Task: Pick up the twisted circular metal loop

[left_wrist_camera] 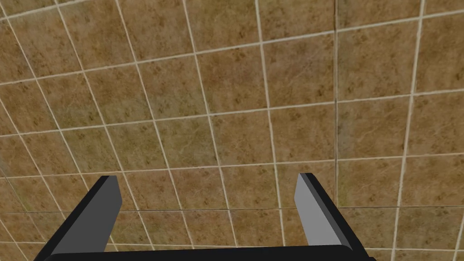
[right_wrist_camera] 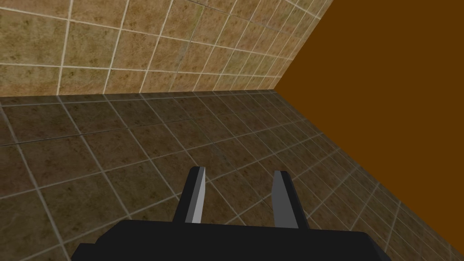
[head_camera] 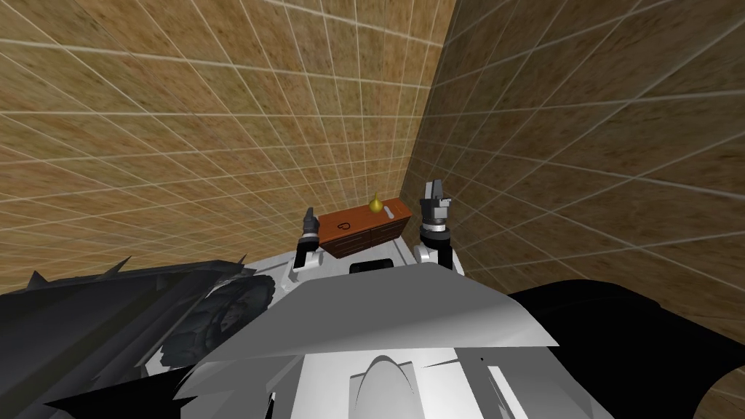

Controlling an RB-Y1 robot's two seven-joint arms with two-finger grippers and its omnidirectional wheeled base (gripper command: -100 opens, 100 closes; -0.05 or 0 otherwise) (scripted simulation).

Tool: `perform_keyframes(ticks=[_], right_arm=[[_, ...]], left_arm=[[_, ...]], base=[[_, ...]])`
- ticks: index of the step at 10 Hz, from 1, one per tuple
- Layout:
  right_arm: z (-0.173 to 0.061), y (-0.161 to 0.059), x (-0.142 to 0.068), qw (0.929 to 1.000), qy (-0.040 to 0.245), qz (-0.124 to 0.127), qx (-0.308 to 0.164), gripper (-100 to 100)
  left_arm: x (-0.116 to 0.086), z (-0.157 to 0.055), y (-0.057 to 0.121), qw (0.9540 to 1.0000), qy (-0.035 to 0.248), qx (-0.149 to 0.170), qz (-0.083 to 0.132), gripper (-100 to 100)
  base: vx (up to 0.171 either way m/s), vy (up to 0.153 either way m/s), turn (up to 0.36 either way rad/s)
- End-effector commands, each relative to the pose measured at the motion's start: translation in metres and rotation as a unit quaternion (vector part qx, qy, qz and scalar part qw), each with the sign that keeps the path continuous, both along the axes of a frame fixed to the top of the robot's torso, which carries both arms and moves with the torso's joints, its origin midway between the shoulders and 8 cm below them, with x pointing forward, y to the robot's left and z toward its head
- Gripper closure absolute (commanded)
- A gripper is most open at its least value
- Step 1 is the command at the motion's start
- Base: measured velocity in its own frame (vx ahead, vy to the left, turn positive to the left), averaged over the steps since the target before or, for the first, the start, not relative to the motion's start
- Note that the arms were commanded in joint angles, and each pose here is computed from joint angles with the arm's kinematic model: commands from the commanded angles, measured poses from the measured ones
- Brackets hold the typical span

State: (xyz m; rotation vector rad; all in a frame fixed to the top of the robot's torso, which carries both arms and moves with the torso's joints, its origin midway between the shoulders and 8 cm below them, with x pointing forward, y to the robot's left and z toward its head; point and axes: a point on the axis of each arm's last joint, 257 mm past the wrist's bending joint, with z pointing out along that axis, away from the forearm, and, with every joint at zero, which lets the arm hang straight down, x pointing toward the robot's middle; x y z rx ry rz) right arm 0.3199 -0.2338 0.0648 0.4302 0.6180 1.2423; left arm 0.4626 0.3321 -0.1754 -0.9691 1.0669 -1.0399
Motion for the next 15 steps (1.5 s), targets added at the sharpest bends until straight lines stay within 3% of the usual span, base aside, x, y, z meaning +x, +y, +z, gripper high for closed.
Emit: perform_keyframes(ticks=[1, 7, 8, 11, 13, 14, 15], right_arm=[[0.000, 0.000, 0.000, 1.0000, 0.000, 0.000, 0.000, 0], [0.000, 0.000, 0.000, 1.0000, 0.000, 0.000, 0.000, 0], [0.000, 0.000, 0.000, 1.0000, 0.000, 0.000, 0.000, 0], [0.000, 0.000, 0.000, 1.0000, 0.000, 0.000, 0.000, 0], [0.000, 0.000, 0.000, 1.0000, 0.000, 0.000, 0.000, 0], [0.000, 0.000, 0.000, 1.0000, 0.000, 0.000, 0.000, 0], [0.000, 0.000, 0.000, 1.0000, 0.000, 0.000, 0.000, 0]], left_arm=[[0.007, -0.018, 0.006, 0.9997, 0.020, -0.011, 0.006, -100], [0.019, -0.085, 0.027, 0.9936, 0.097, -0.051, 0.027, -100], [0.019, -0.085, 0.027, 0.9936, 0.097, -0.051, 0.027, -100], [0.020, -0.135, 0.038, 0.9833, 0.157, -0.081, 0.043, -100], [0.016, -0.172, 0.042, 0.9725, 0.201, -0.104, 0.054, -100], [0.016, -0.172, 0.042, 0.9725, 0.201, -0.104, 0.054, -100], [0.012, -0.189, 0.044, 0.9665, 0.222, -0.114, 0.060, -100]], base=[[-0.007, -0.043, 0.058], [0.004, -0.045, 0.031], [0.012, -0.021, 0.004], [0.027, -0.033, -0.018], [0.063, -0.027, -0.070], [0.049, -0.008, -0.009], [0.036, -0.006, -0.048]])
